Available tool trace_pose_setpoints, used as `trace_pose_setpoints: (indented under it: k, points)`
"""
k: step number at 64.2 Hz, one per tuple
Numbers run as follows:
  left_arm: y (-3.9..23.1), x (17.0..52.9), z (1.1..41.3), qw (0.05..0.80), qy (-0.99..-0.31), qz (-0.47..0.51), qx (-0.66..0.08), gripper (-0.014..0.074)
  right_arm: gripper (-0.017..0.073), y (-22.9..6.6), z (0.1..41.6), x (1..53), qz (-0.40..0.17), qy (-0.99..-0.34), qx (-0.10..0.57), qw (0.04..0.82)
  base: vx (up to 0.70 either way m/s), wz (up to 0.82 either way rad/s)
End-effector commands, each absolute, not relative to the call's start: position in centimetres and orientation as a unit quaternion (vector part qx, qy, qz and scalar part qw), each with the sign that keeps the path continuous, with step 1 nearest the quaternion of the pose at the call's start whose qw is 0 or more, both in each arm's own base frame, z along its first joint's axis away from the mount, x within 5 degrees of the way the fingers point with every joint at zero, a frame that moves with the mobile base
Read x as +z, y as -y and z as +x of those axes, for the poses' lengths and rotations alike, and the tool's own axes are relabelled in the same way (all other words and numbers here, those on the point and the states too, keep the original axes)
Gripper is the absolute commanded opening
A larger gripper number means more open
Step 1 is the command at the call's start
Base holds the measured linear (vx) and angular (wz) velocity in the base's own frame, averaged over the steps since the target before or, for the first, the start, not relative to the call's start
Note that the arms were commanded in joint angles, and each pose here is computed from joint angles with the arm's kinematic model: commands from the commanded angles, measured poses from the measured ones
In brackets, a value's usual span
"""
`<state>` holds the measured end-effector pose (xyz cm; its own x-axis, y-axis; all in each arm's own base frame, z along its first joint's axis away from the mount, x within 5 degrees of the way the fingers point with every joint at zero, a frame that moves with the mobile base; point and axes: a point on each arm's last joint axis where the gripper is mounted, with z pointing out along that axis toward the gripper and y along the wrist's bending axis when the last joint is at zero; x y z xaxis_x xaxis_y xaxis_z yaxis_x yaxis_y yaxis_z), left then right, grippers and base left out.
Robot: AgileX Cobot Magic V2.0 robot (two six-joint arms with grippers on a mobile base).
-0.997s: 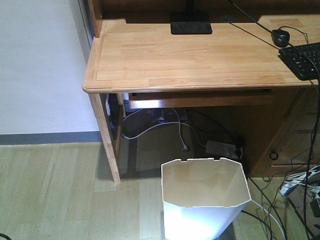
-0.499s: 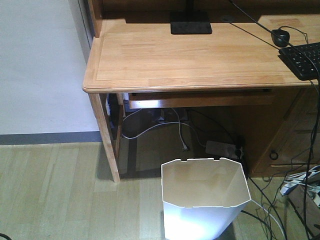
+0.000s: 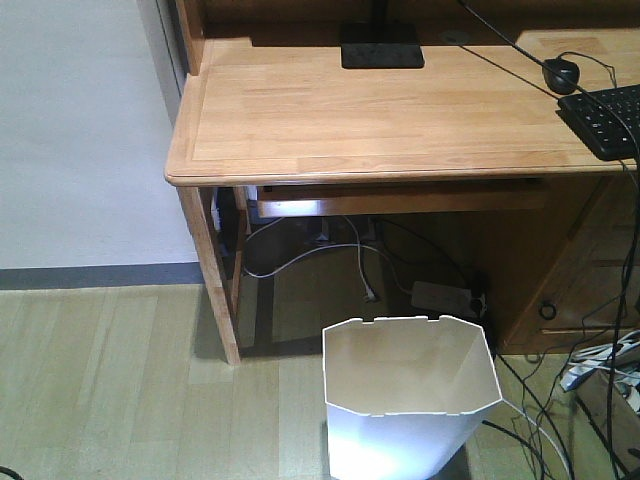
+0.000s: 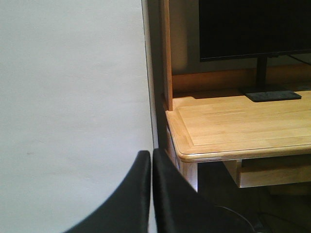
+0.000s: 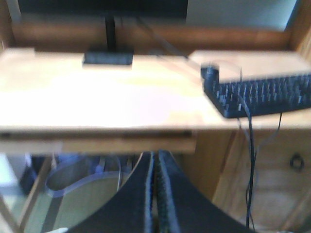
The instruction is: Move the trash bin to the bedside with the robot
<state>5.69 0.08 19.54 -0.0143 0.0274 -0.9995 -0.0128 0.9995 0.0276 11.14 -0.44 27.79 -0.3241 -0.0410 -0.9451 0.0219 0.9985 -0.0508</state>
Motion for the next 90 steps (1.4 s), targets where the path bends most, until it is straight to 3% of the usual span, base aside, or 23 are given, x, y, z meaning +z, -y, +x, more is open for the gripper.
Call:
trace_pose_setpoints:
  k: [1,23,44,51,68,90]
  points:
    - [0.0,19.9,5.6,0.729,-0.684,0.000,0.003,-0.0006,-0.0008,0.5,12.1,29.2,-0.012,-0.794,-0.034,0.607,0.00,0.00]
    - [0.0,19.9,5.6,0.729,-0.684,0.000,0.003,-0.0006,0.0038,0.6,13.2,28.0,-0.015,-0.826,-0.035,0.562,0.00,0.00]
    - [0.0,19.9,5.6,0.729,-0.684,0.000,0.003,-0.0006,0.0375,0.6,13.2,28.0,-0.016,-0.826,-0.036,0.562,0.00,0.00]
    - [0.0,19.9,5.6,0.729,-0.684,0.000,0.003,-0.0006,0.0431,0.6,13.2,27.9,-0.016,-0.829,-0.036,0.558,0.00,0.00]
    - [0.0,19.9,5.6,0.729,-0.684,0.000,0.003,-0.0006,0.0435,0.6,13.7,28.3,-0.013,-0.832,-0.033,0.554,0.00,0.00]
    - [0.0,19.9,5.6,0.729,-0.684,0.000,0.003,-0.0006,0.0454,0.8,19.3,29.3,-0.009,-0.882,-0.026,0.470,0.00,0.00]
